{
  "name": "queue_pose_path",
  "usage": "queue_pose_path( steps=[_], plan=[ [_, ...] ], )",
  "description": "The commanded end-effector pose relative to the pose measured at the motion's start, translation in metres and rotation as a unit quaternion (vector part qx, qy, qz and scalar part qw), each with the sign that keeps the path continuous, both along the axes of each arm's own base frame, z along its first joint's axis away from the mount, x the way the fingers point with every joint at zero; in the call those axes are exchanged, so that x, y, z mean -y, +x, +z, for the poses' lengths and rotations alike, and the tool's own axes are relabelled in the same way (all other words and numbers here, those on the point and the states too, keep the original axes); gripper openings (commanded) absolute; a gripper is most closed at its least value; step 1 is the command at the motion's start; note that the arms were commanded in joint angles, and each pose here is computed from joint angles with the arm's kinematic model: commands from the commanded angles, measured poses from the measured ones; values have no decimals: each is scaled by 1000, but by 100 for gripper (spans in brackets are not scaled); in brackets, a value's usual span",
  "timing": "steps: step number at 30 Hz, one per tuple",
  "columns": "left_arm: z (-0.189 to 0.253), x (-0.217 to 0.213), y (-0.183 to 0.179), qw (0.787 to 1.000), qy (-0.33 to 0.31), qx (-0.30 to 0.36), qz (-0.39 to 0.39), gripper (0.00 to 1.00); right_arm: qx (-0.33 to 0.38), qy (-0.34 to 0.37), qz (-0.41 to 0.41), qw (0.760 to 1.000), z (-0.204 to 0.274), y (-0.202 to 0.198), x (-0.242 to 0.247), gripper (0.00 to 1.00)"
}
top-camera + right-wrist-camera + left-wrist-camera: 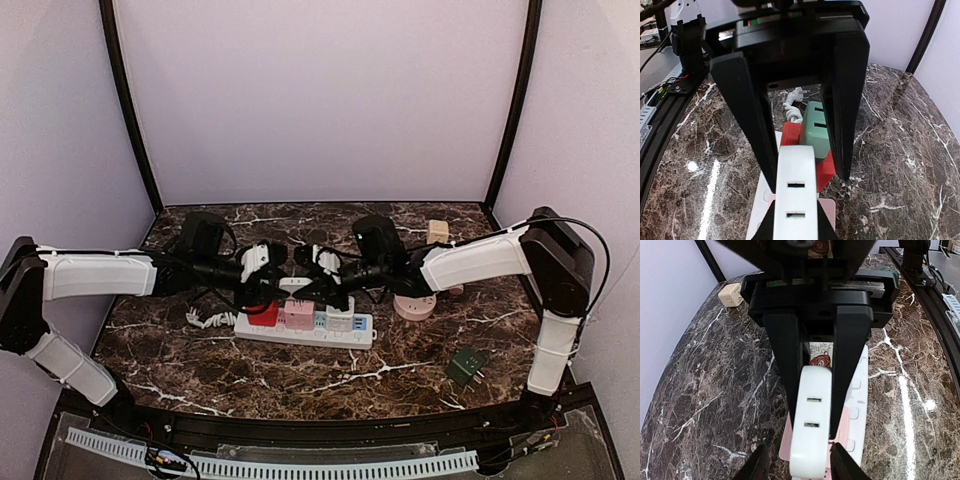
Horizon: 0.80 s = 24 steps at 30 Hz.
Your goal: Insert the plug
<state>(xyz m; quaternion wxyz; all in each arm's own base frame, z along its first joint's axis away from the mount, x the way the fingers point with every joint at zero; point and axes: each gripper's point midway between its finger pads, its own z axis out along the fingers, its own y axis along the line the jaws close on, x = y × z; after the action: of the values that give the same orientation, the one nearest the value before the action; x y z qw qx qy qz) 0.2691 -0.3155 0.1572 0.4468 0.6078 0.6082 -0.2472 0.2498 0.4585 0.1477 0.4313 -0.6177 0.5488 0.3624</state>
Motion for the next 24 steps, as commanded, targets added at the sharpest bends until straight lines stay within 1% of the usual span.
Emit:
queue_pose_path(
  steps=[1,3,4,6,7,9,10,11,13,16,18,19,21,24],
  plan=[
    [4,5,-2,1000,-8,-3,-21,35,9,29,35,999,33,-12,-3,0],
    [4,5,-3,1000,-10,-4,-24,23,11,29,34,999,33,-12,-3,0],
    [6,6,-4,1000,-12,-2,-25,10,11,28,35,999,33,-12,-2,0],
    [11,7,-5,999,-20,1,-29,2,10,25,34,999,31,-12,-3,0],
    [14,8,-5,999,-25,-1,-30,1,10,24,31,999,30,-11,-3,3],
    [21,9,-5,999,-38,3,-29,1,0,24,20,1000,28,-6,-1,30],
    [23,9,-6,999,-41,4,-29,1,-10,24,18,1000,27,-4,0,41],
    [24,9,-7,999,-44,4,-32,1,-23,23,14,999,24,-2,2,45],
    [25,10,-11,998,-46,5,-42,1,-40,20,4,999,16,4,6,47],
    [26,10,-14,998,-48,1,-51,1,-40,21,-4,999,10,8,7,47],
    [26,10,-16,997,-49,0,-53,1,-34,23,-16,999,8,13,7,44],
    [26,10,-16,997,-48,-1,-55,1,-32,20,-24,999,6,15,8,41],
    [27,10,-17,997,-49,0,-56,1,-29,13,-33,999,-1,19,9,41],
    [31,11,-17,997,-52,0,-57,1,-33,6,-29,999,-10,17,10,51]
  ],
)
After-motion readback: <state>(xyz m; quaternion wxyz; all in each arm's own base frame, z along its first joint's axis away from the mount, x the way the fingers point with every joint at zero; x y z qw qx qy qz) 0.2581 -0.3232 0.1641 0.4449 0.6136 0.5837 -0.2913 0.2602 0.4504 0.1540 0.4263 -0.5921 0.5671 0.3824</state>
